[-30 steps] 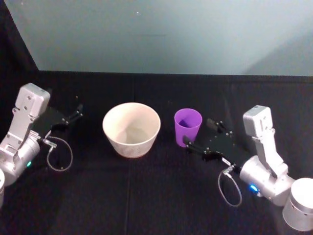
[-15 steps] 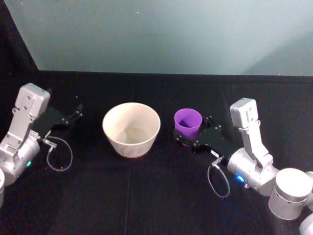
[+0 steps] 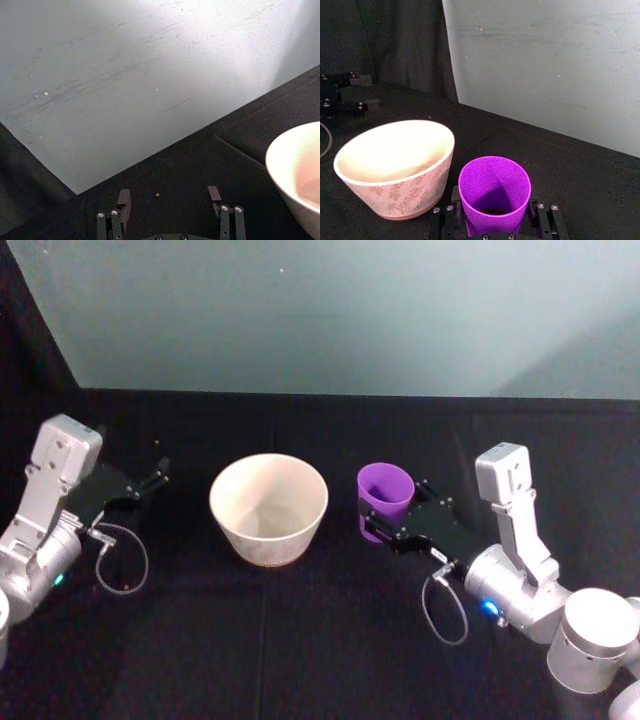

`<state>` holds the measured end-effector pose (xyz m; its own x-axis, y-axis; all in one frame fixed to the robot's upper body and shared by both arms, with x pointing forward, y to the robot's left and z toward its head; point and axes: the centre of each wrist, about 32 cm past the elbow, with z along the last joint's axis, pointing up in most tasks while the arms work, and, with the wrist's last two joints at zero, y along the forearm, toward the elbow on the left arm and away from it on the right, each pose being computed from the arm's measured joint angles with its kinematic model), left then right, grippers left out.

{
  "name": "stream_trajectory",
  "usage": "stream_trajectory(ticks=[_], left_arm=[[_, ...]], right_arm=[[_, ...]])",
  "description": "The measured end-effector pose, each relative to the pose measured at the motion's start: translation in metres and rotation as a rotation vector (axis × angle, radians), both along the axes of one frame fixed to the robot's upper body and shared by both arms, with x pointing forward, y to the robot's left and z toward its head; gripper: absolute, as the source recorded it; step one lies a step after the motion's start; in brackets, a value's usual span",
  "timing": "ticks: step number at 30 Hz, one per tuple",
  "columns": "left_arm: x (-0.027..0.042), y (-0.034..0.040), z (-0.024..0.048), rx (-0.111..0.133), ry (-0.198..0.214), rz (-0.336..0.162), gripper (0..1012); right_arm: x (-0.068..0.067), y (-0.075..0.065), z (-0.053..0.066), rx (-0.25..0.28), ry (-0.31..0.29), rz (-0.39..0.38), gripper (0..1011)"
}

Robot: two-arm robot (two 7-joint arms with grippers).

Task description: Pick up the cup and pour the mung beans from the cup into the bowl.

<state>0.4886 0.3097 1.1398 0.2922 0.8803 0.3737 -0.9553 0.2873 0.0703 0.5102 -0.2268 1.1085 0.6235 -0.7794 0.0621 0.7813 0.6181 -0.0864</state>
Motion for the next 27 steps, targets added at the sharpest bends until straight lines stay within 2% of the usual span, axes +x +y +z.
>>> stream_trajectory(ticks=[6,9,10,12,13,20,27], left_arm=[[0.0,0.0,0.0,0.0,0.0,0.0,1000],[0.0,0.0,0.0,0.0,0.0,0.0,1000],[0.0,0.0,0.0,0.0,0.0,0.0,1000],[0.0,0.0,0.0,0.0,0.0,0.0,1000],[0.0,0.0,0.0,0.0,0.0,0.0,1000],[0.0,0.0,0.0,0.0,0.0,0.0,1000],[0.0,0.0,0.0,0.0,0.0,0.0,1000]], right_arm=[[-0.004,-0.001,0.013,0.008,-0.025,0.002,732],[-0.006,-0.001,0.026,0.007,-0.036,0.0,724],[-0.007,-0.002,0.034,0.005,-0.036,-0.007,726],[-0.008,-0.003,0.042,0.004,-0.037,-0.012,726],[-0.009,-0.003,0.05,0.005,-0.039,-0.014,726],[-0.012,-0.007,0.08,0.026,-0.062,-0.013,726],[-0.014,-0.008,0.086,0.04,-0.063,-0.009,726]])
